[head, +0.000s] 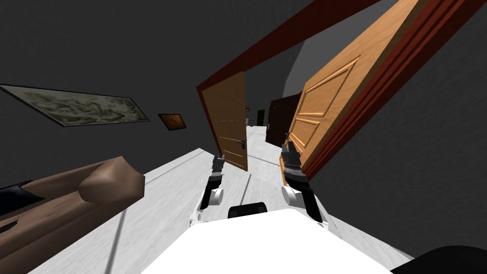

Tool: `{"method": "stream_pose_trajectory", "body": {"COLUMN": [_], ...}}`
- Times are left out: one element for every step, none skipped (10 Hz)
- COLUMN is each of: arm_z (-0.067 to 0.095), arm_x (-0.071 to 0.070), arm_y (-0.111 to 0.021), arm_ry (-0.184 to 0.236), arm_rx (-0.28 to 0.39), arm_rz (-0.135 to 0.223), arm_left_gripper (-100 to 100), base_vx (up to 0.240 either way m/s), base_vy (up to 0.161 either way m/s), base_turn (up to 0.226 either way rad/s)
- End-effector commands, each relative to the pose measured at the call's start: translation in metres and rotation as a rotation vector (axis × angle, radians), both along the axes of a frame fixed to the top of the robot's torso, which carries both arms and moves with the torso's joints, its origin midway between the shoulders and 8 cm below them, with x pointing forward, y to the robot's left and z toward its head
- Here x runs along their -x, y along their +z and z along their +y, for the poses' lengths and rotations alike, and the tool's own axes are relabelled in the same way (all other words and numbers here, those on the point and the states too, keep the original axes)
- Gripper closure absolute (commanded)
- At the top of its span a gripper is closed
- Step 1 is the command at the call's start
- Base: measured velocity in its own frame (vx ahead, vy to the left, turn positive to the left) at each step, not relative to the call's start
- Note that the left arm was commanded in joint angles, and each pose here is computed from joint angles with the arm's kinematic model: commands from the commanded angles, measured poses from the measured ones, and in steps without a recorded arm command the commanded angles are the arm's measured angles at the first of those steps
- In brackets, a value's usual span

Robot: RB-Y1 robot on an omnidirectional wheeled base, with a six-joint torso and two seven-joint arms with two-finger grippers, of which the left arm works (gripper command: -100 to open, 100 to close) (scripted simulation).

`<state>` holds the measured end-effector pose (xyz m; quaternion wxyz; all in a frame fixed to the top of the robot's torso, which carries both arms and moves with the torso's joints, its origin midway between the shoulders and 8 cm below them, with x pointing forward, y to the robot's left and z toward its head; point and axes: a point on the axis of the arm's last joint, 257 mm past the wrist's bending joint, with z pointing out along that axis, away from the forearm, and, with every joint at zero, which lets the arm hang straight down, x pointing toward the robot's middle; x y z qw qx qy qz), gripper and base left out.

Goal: Push the door open

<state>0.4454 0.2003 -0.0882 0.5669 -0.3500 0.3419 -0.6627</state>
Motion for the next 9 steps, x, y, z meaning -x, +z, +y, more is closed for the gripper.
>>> {"method": "stream_pose_trajectory", "body": {"arm_z": [-0.011,-0.019,-0.019,-0.027,-0.035,-0.043,-0.042,-0.05,-0.05], "arm_x": [-0.012,-0.02,-0.021,-0.028,-0.035,-0.042,-0.043,-0.05,-0.05], "arm_y": [-0.013,-0.019,-0.024,-0.031,-0.04,-0.048,-0.055,-0.063,-0.065], "arm_ry": [-0.031,-0.051,-0.051,-0.071,-0.09,-0.109,-0.108,-0.126,-0.126], "arm_rx": [-0.002,-0.004,-0.005,-0.008,-0.012,-0.017,-0.019,-0.025,-0.025], "arm_rz": [0.035,0.05,0.06,0.079,0.1,0.12,0.134,0.155,0.159], "arm_left_gripper": [-100,-100,-100,-100,-100,-100,-100,-100,-100], "base_vx": [0.074,0.09,0.059,0.061,0.08,0.074,0.052,0.056,0.044], "base_vy": [0.054,0.073,0.047,0.035,0.057,0.075,0.05,0.042,0.032], "base_turn": [-0.078,-0.082,-0.029,-0.04,-0.094,-0.075,-0.025,-0.049,-0.03]}}
